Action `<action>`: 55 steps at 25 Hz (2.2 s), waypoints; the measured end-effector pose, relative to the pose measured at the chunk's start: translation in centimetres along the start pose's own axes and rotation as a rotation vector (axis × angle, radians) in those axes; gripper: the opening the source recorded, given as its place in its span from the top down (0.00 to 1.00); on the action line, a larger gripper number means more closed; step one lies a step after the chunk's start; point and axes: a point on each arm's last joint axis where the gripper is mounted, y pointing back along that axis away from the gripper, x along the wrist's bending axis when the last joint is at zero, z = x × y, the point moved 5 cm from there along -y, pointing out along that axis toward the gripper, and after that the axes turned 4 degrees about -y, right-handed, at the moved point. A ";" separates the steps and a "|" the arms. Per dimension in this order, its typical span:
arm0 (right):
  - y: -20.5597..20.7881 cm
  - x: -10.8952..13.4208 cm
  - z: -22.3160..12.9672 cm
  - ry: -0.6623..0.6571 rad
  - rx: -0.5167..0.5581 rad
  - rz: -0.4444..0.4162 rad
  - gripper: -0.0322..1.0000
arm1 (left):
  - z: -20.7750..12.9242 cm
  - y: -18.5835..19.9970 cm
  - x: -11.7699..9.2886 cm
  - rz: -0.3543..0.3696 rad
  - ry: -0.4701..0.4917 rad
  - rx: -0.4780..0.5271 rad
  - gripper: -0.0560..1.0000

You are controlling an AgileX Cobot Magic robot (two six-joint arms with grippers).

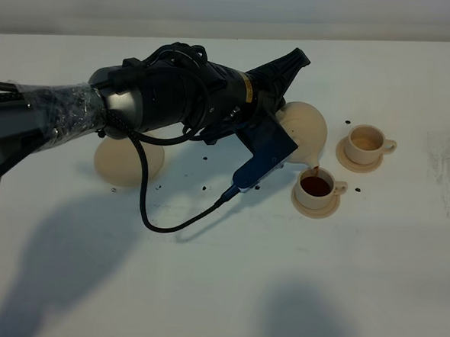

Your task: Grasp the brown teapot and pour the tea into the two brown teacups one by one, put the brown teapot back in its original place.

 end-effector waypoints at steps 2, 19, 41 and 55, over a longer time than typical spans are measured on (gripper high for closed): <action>0.0 0.0 0.0 0.000 0.000 0.000 0.75 | 0.0 0.0 0.0 0.000 0.000 0.000 0.87; 0.0 0.0 0.0 0.000 0.000 0.000 0.75 | -0.1 0.0 0.2 0.014 -0.011 0.006 0.87; 0.0 0.0 0.0 -0.001 0.000 0.000 0.75 | -0.1 0.0 0.2 0.017 -0.019 0.010 0.87; 0.0 0.0 0.0 -0.001 0.000 0.000 0.75 | 0.1 0.0 -0.7 -0.052 0.043 -0.003 0.87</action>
